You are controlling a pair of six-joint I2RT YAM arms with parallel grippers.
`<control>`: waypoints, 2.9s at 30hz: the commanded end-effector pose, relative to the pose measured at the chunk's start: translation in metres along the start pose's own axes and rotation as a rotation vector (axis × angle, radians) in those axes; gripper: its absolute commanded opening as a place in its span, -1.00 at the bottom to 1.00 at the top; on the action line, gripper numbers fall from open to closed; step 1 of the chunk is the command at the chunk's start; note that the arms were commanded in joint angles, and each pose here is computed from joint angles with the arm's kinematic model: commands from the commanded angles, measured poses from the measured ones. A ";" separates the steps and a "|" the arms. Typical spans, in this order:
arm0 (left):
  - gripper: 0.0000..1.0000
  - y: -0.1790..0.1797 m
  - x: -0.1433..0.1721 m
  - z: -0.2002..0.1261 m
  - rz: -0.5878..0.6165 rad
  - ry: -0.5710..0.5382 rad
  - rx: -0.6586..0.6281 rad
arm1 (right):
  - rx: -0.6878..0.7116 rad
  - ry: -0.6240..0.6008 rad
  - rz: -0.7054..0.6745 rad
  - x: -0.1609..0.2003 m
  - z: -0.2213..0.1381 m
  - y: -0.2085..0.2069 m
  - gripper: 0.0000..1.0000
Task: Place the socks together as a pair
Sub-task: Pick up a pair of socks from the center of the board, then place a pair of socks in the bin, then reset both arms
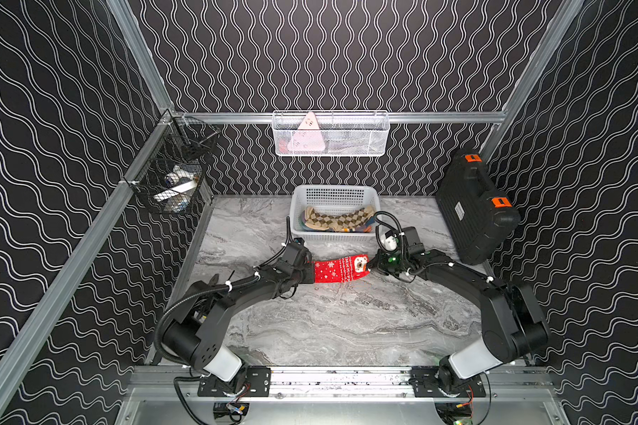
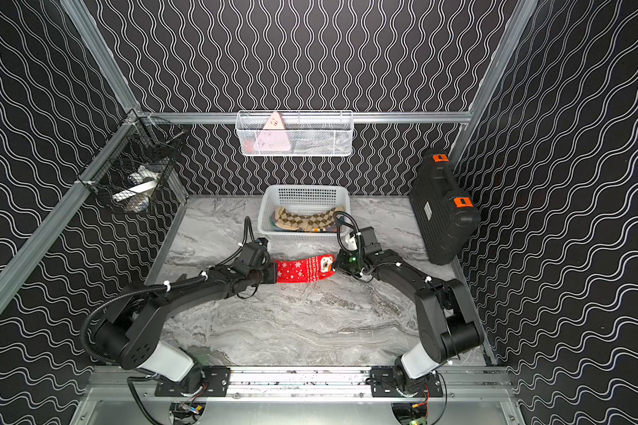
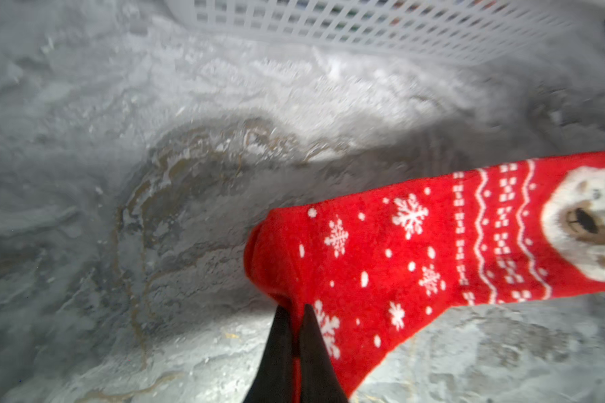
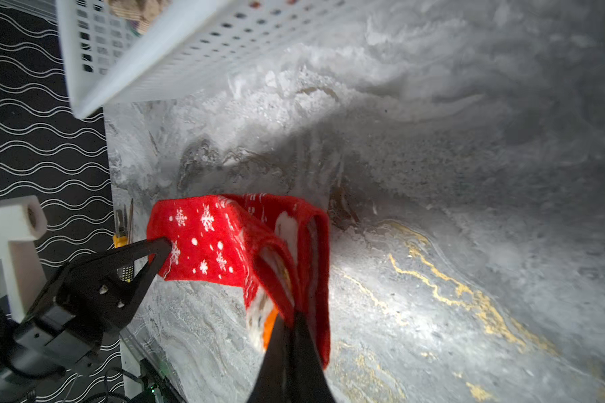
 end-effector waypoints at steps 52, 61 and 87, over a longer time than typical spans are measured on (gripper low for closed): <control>0.23 0.051 -0.228 0.033 0.059 -0.319 -0.117 | -0.005 -0.246 -0.108 -0.208 -0.004 0.073 0.12; 0.26 0.103 -0.160 -0.094 0.079 -0.386 -0.445 | 0.236 -0.557 -0.204 -0.162 -0.125 0.035 0.78; 0.98 0.205 -0.016 -0.063 0.085 -0.569 -0.544 | 0.499 -0.933 -0.234 -0.119 -0.099 -0.163 1.00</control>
Point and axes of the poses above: each gripper's point midway between its finger pads, its own z axis out along the fingers, its own y axis along the line the jaws close on, x = y × z, the point moved 1 cm from there along -z, back along the fingers, and after that the axes turned 11 degrees about z, right-handed, at the moved point
